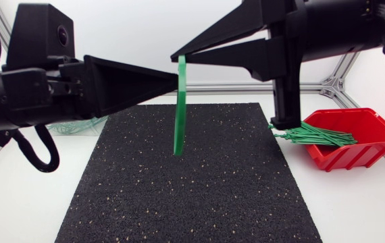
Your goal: Take a green cable tie from the red box, thread the tail through the head to close it, then place it in the transparent bin on the left.
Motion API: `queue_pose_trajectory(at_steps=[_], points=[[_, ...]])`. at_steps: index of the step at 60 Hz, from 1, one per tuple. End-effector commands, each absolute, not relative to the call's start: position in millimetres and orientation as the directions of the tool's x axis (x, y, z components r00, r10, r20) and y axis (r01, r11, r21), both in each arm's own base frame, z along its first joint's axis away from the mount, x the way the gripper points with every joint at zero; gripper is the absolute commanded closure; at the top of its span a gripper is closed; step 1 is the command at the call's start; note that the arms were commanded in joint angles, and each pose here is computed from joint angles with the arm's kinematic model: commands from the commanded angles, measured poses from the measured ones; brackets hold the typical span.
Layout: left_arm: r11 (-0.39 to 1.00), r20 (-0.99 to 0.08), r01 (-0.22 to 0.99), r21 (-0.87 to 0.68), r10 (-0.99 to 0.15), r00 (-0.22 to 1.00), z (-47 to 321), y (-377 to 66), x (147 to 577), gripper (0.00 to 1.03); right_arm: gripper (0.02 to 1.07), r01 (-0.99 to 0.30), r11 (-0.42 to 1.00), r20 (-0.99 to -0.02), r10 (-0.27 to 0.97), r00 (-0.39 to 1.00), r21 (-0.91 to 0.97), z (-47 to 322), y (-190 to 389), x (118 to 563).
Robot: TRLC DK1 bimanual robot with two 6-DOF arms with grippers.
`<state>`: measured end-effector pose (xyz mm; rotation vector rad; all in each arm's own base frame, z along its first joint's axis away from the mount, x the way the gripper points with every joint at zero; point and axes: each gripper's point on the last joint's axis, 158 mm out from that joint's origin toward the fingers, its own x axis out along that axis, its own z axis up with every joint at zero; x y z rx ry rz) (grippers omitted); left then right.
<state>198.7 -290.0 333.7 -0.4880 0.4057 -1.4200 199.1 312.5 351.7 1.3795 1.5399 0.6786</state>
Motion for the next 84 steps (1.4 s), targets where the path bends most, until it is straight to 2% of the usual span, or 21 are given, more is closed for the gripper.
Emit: queue_pose_trajectory(at_steps=[1, 8, 13, 22, 48, 81, 84], points=[[0.051, 0.053, 0.858, -0.511, -0.994, 0.091, 347.1, -287.2, 187.0, 1.00, 1.02, 0.516, 0.228, -0.304, 0.950, 0.067, 0.826, 336.7, 314.2, 207.0], [0.060, 0.056, 0.862, -0.503, -0.993, 0.102, 348.9, -285.7, 189.3, 1.00, 1.00, 0.524, 0.244, -0.314, 0.948, 0.048, 0.816, 330.7, 319.6, 205.9], [0.070, 0.056, 0.864, -0.499, -0.992, 0.112, 348.7, -284.4, 191.9, 1.00, 0.83, 0.520, 0.253, -0.307, 0.951, 0.019, 0.816, 330.6, 322.1, 200.4], [0.092, 0.050, 0.862, -0.499, -0.990, 0.134, 346.2, -282.1, 198.8, 1.00, 0.79, 0.506, 0.260, -0.290, 0.957, -0.019, 0.823, 336.9, 322.0, 189.0], [0.146, 0.034, 0.851, -0.504, -0.982, 0.188, 338.7, -274.2, 216.8, 1.00, 0.78, 0.477, 0.248, -0.267, 0.963, -0.029, 0.843, 349.8, 310.4, 174.2], [0.132, 0.036, 0.856, -0.501, -0.984, 0.173, 340.2, -277.0, 210.8, 1.00, 0.76, 0.491, 0.234, -0.285, 0.958, 0.030, 0.839, 336.0, 299.9, 209.2], [0.132, 0.034, 0.855, -0.501, -0.985, 0.171, 338.9, -277.3, 210.4, 1.00, 0.73, 0.491, 0.239, -0.288, 0.957, 0.026, 0.838, 333.8, 302.8, 213.2]])
